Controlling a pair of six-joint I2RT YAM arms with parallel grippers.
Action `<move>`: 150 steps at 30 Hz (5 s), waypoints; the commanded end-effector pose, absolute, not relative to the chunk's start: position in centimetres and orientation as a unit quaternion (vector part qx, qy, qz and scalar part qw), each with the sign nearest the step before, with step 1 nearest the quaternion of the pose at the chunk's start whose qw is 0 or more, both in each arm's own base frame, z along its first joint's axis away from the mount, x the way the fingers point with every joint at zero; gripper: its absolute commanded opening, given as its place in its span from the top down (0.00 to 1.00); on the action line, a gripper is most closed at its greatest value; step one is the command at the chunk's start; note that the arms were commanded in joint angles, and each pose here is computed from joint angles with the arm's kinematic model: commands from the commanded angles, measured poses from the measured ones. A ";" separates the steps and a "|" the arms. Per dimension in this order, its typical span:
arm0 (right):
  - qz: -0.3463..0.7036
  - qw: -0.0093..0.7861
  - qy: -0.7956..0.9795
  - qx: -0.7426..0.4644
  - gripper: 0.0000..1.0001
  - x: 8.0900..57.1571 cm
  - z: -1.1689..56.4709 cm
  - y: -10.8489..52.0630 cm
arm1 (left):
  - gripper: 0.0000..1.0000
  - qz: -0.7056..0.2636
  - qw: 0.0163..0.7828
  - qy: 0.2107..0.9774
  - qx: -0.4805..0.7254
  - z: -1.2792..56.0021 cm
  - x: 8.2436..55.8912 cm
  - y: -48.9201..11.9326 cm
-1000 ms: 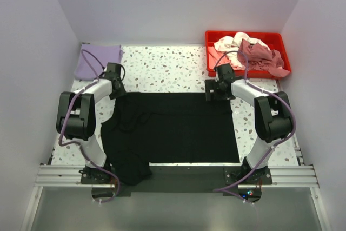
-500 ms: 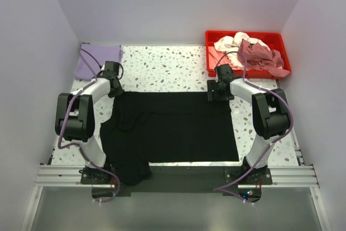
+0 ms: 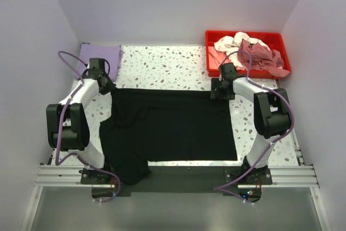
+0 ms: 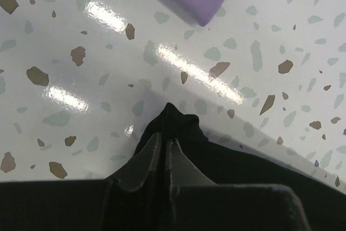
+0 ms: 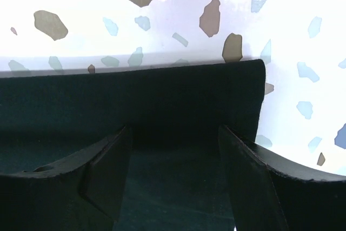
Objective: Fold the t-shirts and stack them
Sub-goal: Fold the tshirt
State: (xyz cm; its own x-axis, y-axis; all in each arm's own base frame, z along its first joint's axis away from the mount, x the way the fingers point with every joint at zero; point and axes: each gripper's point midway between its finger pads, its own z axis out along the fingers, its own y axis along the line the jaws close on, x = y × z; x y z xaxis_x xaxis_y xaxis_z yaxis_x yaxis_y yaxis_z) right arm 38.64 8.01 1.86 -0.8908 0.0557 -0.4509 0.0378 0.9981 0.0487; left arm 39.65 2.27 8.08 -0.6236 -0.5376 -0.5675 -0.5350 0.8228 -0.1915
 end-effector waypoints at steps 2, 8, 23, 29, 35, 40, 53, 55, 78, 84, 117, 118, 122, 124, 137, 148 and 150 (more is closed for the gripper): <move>-0.017 0.185 0.981 0.049 0.31 36.8 -0.3 5.4 | 0.90 -0.033 0.352 0.873 -0.336 10.2 40.3 4.3; -0.016 0.206 0.977 0.051 0.31 37.8 1.2 5.2 | 0.58 -0.057 0.341 0.874 -0.340 9.6 41.1 4.5; -0.026 0.243 0.969 0.043 0.23 39.7 4.8 4.8 | 0.19 -0.140 0.355 0.902 -0.202 8.0 44.8 0.0; -0.020 0.239 0.970 0.034 0.23 39.5 4.5 5.1 | 0.24 -0.017 0.331 0.940 -0.085 6.2 46.7 0.0; -0.023 0.232 0.972 0.030 0.23 39.3 4.0 4.9 | 0.28 -0.014 0.319 0.947 -0.014 5.9 46.4 -0.2; -0.042 0.221 0.974 0.030 0.24 39.1 3.3 4.3 | 0.34 -0.042 0.290 0.955 0.034 4.8 45.0 -2.1; -0.054 0.213 0.975 0.030 0.24 38.9 2.6 3.8 | 0.52 -0.069 0.262 0.961 0.050 3.4 43.2 -3.4; -0.052 0.215 0.975 0.029 0.24 38.9 2.7 3.9 | 0.56 -0.060 0.256 0.964 0.046 2.9 42.9 -3.1; -0.050 0.208 0.976 0.041 0.26 38.0 2.6 3.2 | 1.00 -0.168 0.347 0.896 -0.221 10.9 42.2 -0.6; -0.037 0.200 0.978 0.041 0.29 37.9 1.9 3.4 | 1.00 -0.209 0.369 0.879 -0.216 13.3 42.3 -1.5; 0.040 0.273 0.961 0.028 0.27 39.6 7.5 5.5 | 0.00 0.011 0.315 0.861 -0.400 6.8 32.2 5.5; 0.040 0.272 0.961 0.030 0.27 39.6 7.5 5.5 | 0.00 0.010 0.313 0.861 -0.401 6.5 31.8 5.4; 0.052 0.267 0.962 0.030 0.27 39.3 7.1 5.9 | 0.10 -0.001 0.282 0.872 -0.401 4.1 30.4 4.4; 0.050 0.264 0.963 0.031 0.27 39.3 7.0 5.8 | 0.21 -0.011 0.271 0.876 -0.400 3.4 30.0 3.9; 0.043 0.247 0.967 0.043 0.27 39.1 5.9 5.7 | 1.00 -0.007 0.234 0.879 -0.415 0.7 27.1 3.3; 0.039 0.207 0.976 0.056 0.28 38.3 3.0 5.6 | 1.00 0.106 0.286 0.763 -0.570 4.2 22.7 7.7; 0.038 0.200 0.977 0.059 0.29 38.3 2.6 5.7 | 1.00 0.109 0.280 0.753 -0.586 4.3 21.5 7.7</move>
State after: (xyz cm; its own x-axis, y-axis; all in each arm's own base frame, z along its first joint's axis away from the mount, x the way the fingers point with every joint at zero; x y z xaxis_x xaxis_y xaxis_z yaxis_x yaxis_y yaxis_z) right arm 38.36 5.58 3.17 -0.9073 0.1047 -0.4072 0.0762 0.9934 0.0854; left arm 24.29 6.18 4.33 -0.2829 -0.8047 -0.5220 -0.8732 0.4412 -0.2069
